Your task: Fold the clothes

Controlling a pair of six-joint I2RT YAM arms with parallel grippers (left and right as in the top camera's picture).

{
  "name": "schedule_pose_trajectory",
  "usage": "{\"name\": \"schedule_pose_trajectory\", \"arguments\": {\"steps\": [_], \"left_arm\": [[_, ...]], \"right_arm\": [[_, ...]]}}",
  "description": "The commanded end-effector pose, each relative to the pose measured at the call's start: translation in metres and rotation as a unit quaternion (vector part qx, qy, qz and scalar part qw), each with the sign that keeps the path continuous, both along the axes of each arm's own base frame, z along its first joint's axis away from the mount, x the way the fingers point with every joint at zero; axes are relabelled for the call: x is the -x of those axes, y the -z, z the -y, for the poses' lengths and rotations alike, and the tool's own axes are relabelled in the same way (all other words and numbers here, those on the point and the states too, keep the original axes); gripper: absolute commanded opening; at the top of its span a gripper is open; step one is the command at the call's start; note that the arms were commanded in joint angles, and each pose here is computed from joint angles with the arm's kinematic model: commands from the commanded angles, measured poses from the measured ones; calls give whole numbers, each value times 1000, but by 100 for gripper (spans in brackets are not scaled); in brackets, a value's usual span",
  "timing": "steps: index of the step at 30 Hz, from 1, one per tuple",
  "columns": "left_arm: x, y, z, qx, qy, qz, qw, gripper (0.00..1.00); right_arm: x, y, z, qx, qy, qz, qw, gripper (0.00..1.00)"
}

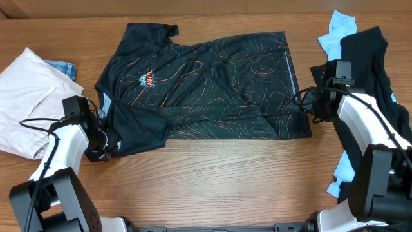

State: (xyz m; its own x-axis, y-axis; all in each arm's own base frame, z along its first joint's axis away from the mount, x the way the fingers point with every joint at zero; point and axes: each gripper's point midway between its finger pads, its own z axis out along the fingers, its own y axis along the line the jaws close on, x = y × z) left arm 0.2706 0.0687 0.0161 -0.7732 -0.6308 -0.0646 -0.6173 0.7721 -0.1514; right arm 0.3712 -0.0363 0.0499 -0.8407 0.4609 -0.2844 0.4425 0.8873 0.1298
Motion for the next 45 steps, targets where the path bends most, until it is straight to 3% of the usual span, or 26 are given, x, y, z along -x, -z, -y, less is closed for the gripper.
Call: {"name": "schedule_pose_trajectory", "arguments": {"steps": [1,2,3,4,11,14,17,20,21,23,30,33,36,41,45], "left_arm": [[9,7,5,6,8,-15,1000,4],[10,7,4,3,8,-17,1000,9],[11,8,2,-3,7,-18,1000,29],[11,8,-1,-9,6,-20,1000,38],[8,8,-11,-37,3,-16,999,47],[6,9,-11,-37,3,-14,999,45],[7,13,-7,-24,5,-18,1000,33],[9,22,0,-1,7,-29,1000,29],[9,25,2,3,7,-33,999,24],[8,27,5,14,12,-31,999,4],[-15,-8,41,114,75,46,990,4],[-33,-45,64,169,134,122,969,4],[-56,-68,64,166,150,182,958,4],[-117,-98,40,115,102,298,942,6],[-140,-114,34,101,72,342,932,9]], "right_arm": [[0,-1,1,1,0,1,1000,48],[0,-1,1,1,0,1,1000,47],[0,-1,1,1,0,0,1000,47],[1,0,1,1,0,-1,1000,48],[1,0,1,1,0,-2,1000,48],[2,0,1,1,0,-4,1000,48],[2,0,1,1,0,-4,1000,48],[2,0,1,1,0,-4,1000,47],[2,0,1,1,0,-4,1000,48],[2,0,1,1,0,-4,1000,48],[3,0,1,1,0,-6,1000,48],[3,0,1,1,0,-5,1000,48],[3,0,1,1,0,-5,1000,48],[3,0,1,1,0,-5,1000,48],[3,0,1,1,0,-5,1000,48]]}}
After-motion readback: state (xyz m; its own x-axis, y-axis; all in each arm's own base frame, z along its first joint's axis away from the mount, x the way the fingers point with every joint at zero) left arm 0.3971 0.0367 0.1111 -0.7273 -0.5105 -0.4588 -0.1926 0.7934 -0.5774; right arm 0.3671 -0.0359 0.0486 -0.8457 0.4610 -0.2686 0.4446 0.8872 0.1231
